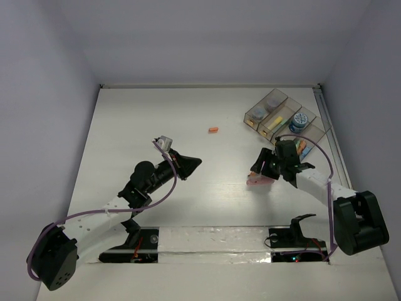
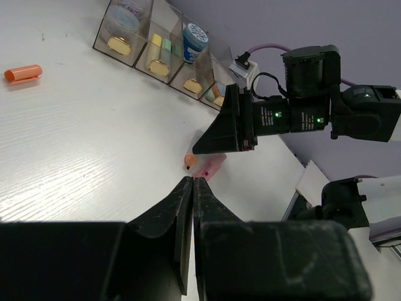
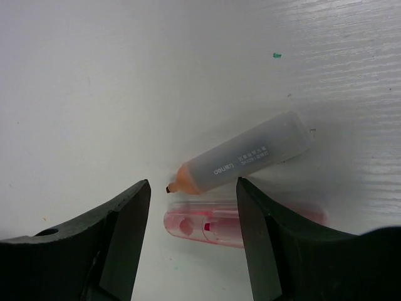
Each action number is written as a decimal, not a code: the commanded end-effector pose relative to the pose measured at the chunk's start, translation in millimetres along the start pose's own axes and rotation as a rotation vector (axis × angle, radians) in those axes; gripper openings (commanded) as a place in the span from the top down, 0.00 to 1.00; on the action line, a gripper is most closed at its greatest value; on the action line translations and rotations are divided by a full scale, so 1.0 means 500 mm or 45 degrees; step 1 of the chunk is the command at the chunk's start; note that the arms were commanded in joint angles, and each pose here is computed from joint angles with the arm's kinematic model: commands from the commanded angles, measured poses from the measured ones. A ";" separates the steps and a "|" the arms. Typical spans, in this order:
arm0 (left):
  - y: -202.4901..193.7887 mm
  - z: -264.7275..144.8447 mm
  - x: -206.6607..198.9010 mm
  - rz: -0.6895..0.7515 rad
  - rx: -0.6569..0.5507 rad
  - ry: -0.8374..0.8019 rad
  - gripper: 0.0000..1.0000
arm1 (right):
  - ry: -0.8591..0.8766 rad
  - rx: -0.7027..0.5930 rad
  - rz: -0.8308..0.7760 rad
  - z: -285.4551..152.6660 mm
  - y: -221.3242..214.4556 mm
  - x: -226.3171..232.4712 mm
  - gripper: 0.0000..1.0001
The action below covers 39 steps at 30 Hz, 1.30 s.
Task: Sort the stationery into containers
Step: Move the pen to the center of the board.
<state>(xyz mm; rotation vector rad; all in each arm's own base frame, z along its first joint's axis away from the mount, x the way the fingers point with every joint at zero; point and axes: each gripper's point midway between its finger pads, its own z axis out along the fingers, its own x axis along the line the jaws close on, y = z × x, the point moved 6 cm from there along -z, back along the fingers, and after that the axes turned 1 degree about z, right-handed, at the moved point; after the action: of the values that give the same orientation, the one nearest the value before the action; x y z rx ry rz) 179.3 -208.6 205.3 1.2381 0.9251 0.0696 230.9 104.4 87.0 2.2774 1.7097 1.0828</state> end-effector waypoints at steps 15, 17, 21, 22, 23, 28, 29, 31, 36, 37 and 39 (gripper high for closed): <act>0.015 0.002 -0.012 0.027 -0.053 -0.045 0.98 | -0.150 -0.025 -0.106 0.076 0.018 0.022 0.36; 0.015 0.002 -0.012 0.028 -0.053 -0.043 0.98 | -0.233 -0.015 -0.166 0.095 0.022 0.028 0.40; 0.016 0.002 -0.012 0.028 -0.054 -0.041 0.98 | -0.341 0.029 -0.310 0.128 0.012 0.058 0.45; 0.017 0.002 -0.011 0.030 -0.057 -0.036 0.98 | -0.367 0.037 -0.335 0.134 0.011 0.060 0.46; 0.017 0.002 -0.010 0.030 -0.059 -0.030 0.98 | -0.426 0.063 -0.373 0.143 0.003 0.052 0.48; 0.024 -0.005 -0.004 0.042 -0.089 0.015 0.99 | -0.466 0.067 -0.454 0.161 0.004 0.073 0.64; 0.027 -0.006 0.001 0.044 -0.105 0.045 0.99 | -0.478 0.074 -0.464 0.162 0.002 0.069 0.64; 0.032 -0.010 0.006 0.046 -0.120 0.082 0.99 | -0.476 0.090 -0.487 0.162 -0.007 0.068 0.60; 0.039 -0.016 0.020 0.040 -0.157 0.168 0.99 | -0.390 0.150 -0.491 0.164 -0.033 0.065 0.47; 0.039 -0.015 0.021 0.038 -0.155 0.176 0.98 | -0.386 0.168 -0.493 0.168 -0.038 0.063 0.51; 0.037 -0.013 0.023 0.021 -0.147 0.188 0.98 | -0.383 0.185 -0.507 0.170 -0.042 0.069 0.61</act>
<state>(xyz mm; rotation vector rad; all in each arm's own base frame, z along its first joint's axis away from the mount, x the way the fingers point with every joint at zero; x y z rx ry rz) 187.6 -192.6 210.0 1.1709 1.0121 0.2001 303.7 184.6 69.0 1.8723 1.8768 0.7797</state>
